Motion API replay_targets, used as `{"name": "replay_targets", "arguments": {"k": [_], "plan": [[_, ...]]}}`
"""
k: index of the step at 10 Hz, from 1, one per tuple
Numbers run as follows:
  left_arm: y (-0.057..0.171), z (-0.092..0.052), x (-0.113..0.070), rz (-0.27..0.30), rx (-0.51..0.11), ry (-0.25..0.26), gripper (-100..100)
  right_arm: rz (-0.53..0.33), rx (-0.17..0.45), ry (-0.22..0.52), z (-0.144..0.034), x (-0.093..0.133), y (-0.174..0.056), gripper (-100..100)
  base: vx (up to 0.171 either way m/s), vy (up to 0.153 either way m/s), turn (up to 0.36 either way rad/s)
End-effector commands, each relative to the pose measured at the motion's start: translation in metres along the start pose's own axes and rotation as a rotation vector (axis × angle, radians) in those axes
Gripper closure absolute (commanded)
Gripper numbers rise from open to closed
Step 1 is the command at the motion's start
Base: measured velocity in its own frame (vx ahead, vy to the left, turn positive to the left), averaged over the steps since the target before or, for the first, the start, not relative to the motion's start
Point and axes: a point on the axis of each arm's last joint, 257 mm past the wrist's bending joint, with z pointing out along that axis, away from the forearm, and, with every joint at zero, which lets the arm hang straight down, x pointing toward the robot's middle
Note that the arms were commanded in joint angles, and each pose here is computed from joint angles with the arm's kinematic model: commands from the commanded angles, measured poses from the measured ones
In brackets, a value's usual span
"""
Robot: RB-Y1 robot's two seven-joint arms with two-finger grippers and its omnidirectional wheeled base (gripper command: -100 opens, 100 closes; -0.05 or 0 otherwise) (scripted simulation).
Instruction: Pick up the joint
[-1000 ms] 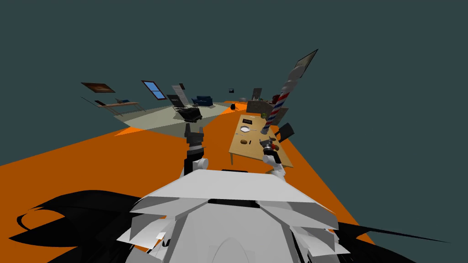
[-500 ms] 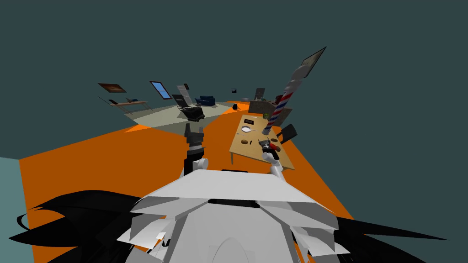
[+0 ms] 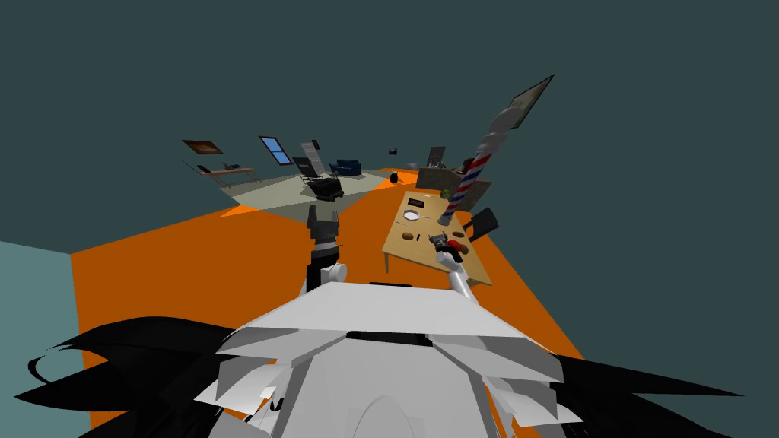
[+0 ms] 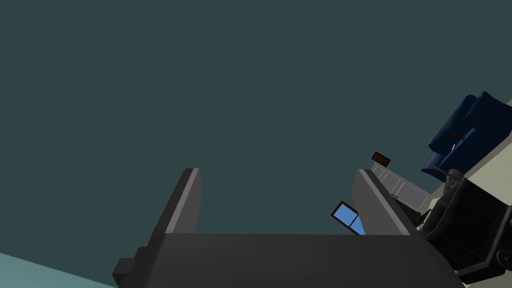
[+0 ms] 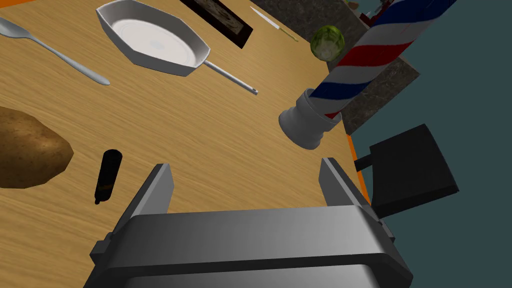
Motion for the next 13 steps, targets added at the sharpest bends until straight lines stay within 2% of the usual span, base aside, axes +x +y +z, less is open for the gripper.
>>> {"name": "replay_targets", "arguments": {"k": [1,2,4,5,7,8,9,10,12,13], "plan": [[0.0,0.0,0.0,0.0,0.0,0.0,0,0.022,0.022,-0.037,0.003,-0.014,-0.008,-100,-0.013,-0.023,0.065],[0.0,0.0,0.0,0.0,0.0,0.0,0,0.059,0.037,-0.039,0.013,-0.005,-0.008,-100,-0.016,-0.031,0.084],[0.0,0.0,0.0,0.0,0.0,0.0,0,0.06,0.051,-0.08,0.011,-0.026,-0.016,-100,-0.009,-0.02,0.027],[0.0,0.0,0.0,0.0,0.0,0.0,0,0.095,0.065,-0.08,0.022,-0.016,-0.015,-100,-0.011,-0.02,0.072],[0.0,0.0,0.0,0.0,0.0,0.0,0,0.096,0.079,-0.121,0.018,-0.037,-0.024,-100,-0.007,-0.017,0.037],[0.0,0.0,0.0,0.0,0.0,0.0,0,0.129,0.094,-0.128,0.028,-0.03,-0.024,-100,-0.012,-0.016,0.082],[0.0,0.0,0.0,0.0,0.0,0.0,0,0.131,0.102,-0.154,0.025,-0.043,-0.029,-100,-0.01,-0.022,0.055],[0.0,0.0,0.0,0.0,0.0,0.0,0,0.161,0.116,-0.16,0.034,-0.035,-0.03,-100,-0.014,-0.029,0.077],[0.0,0.0,0.0,0.0,0.0,0.0,0,0.163,0.13,-0.202,0.03,-0.055,-0.038,-100,-0.006,-0.019,0.029],[0.0,0.0,0.0,0.0,0.0,0.0,0,0.192,0.147,-0.219,0.037,-0.053,-0.041,-100,-0.005,-0.015,0.067]]}}
